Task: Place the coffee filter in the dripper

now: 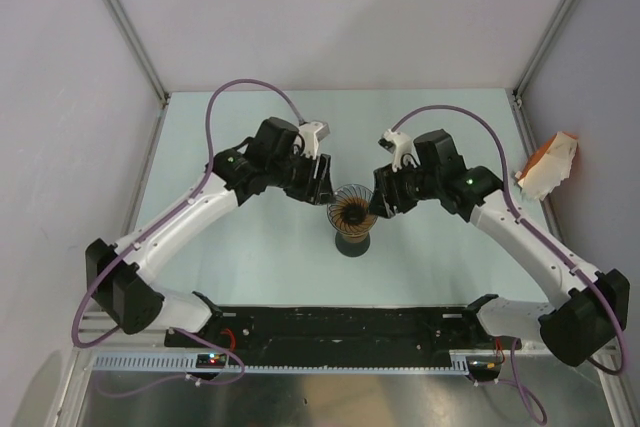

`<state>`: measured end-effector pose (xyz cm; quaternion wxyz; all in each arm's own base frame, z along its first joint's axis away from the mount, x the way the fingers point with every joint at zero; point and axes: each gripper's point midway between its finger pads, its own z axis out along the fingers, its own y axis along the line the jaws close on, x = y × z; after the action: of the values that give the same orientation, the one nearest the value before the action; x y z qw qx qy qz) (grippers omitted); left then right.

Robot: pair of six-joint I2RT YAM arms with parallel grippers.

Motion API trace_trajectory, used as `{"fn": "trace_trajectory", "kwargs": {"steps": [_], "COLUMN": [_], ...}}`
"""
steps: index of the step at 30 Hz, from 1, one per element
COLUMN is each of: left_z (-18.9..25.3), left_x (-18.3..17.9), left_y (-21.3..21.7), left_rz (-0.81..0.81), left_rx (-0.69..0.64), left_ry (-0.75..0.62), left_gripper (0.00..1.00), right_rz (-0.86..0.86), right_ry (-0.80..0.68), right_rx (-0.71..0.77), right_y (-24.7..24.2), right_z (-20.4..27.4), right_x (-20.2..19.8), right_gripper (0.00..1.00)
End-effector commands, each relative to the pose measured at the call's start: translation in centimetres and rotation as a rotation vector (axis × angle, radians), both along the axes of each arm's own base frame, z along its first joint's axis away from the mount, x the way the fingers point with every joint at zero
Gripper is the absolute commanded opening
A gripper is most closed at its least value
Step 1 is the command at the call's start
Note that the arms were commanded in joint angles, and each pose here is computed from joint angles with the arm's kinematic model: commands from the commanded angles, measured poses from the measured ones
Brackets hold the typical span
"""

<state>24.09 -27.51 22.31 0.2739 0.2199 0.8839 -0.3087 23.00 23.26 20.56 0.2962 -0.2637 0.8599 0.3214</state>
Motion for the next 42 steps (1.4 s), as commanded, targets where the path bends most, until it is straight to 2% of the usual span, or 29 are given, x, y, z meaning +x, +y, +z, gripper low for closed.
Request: {"fn": "trace_trajectory", "kwargs": {"steps": [1, 10, 24, 35, 42], "left_z": [0.8, 1.0, 1.1, 0.8, -0.2], "left_x": [0.4, 1.0, 1.5, 1.7, 1.6], "left_y": [-1.2, -1.7, -2.2, -2.3, -2.1], "left_rz": [-0.019, -0.019, -0.004, 0.0, -0.003], "left_rx": [-0.042, -0.049, -0.056, -0.06, -0.04], "left_ry": [-0.007, -0.013, 0.005, 0.024, 0.035], "left_gripper": [0.57, 0.52, 0.38, 0.33, 0.2], "right_rz": [0.0, -0.011, -0.049, -0.054, -0.049], "right_ry": [-0.081, -0.077, -0.015, 0.015, 0.028], "right_rx": [0.023, 0.023, 0.041, 0.032, 0.022], "right_y": [0.6, 0.7, 0.1, 0.1, 0.1], "right_z": [2.4, 2.5, 2.5, 2.0, 1.6], "right_x": [1.4, 1.9, 3.0, 3.2, 3.2], "right_gripper": [0.55, 0.53, 0.48, 0.34, 0.23]}}
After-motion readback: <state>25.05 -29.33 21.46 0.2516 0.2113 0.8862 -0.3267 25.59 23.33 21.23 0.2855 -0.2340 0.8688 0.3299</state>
